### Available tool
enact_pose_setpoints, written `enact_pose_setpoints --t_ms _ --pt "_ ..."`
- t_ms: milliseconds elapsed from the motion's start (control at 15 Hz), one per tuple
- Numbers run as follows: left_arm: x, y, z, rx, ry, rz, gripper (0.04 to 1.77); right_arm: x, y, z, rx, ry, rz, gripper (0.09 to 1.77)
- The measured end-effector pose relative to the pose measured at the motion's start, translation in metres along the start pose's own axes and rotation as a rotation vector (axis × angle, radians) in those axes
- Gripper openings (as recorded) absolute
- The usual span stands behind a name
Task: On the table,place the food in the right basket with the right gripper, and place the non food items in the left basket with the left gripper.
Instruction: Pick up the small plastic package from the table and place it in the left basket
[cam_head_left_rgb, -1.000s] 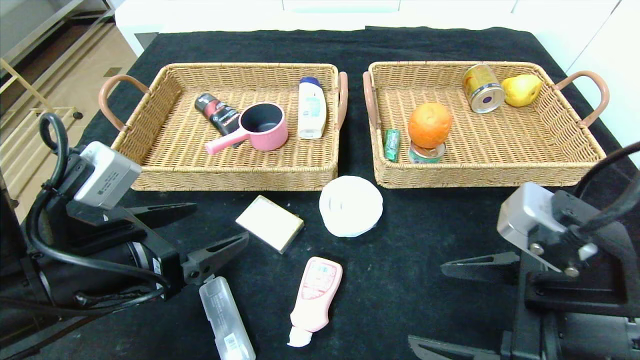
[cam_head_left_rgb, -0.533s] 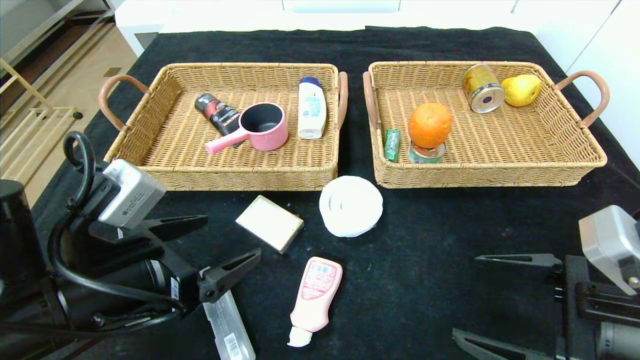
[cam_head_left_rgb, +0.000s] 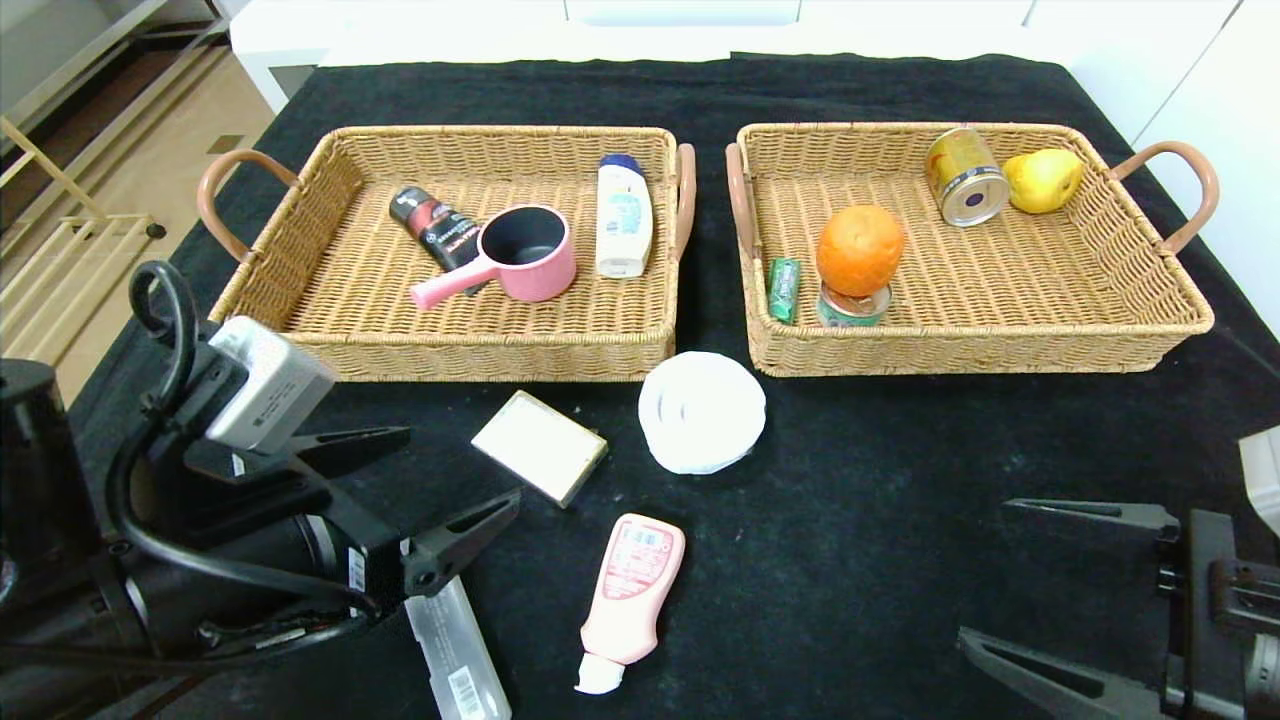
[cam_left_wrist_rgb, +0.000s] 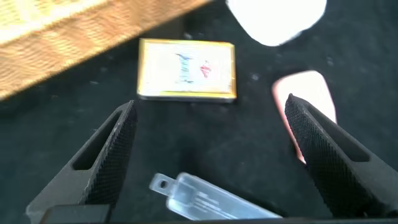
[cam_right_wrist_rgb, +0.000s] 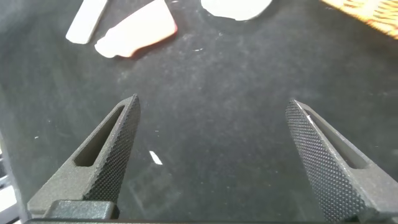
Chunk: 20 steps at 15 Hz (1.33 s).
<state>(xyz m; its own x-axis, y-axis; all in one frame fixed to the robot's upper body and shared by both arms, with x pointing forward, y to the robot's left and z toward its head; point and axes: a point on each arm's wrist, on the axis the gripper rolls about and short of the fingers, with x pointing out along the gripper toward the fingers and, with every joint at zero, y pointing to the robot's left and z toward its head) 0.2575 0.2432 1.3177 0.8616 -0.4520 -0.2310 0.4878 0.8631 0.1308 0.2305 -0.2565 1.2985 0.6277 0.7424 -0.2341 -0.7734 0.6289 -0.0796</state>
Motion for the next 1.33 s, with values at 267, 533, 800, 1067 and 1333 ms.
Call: enact_pose_setpoints --t_ms 267,533,800,1067,1333 --pt "-0.002 0.003 0.01 0.001 0.044 0.083 1.72 -0.006 0.002 0.001 -0.003 -0.018 -0.008 1.7" --pt "-0.006 0.005 0.014 -0.065 0.188 0.128 1.72 -0.01 0.005 -0.003 -0.005 -0.015 0.002 1.7" --pt "-0.018 0.006 0.023 -0.204 0.329 0.132 1.72 -0.014 0.007 -0.002 -0.013 -0.03 0.002 1.7" --pt "-0.021 0.001 0.034 -0.471 0.431 0.152 1.72 -0.016 0.008 -0.001 -0.018 -0.04 0.002 1.7" --pt "-0.013 -0.004 0.021 -0.502 0.52 0.093 1.72 -0.018 0.008 0.0 -0.021 -0.046 0.001 1.7"
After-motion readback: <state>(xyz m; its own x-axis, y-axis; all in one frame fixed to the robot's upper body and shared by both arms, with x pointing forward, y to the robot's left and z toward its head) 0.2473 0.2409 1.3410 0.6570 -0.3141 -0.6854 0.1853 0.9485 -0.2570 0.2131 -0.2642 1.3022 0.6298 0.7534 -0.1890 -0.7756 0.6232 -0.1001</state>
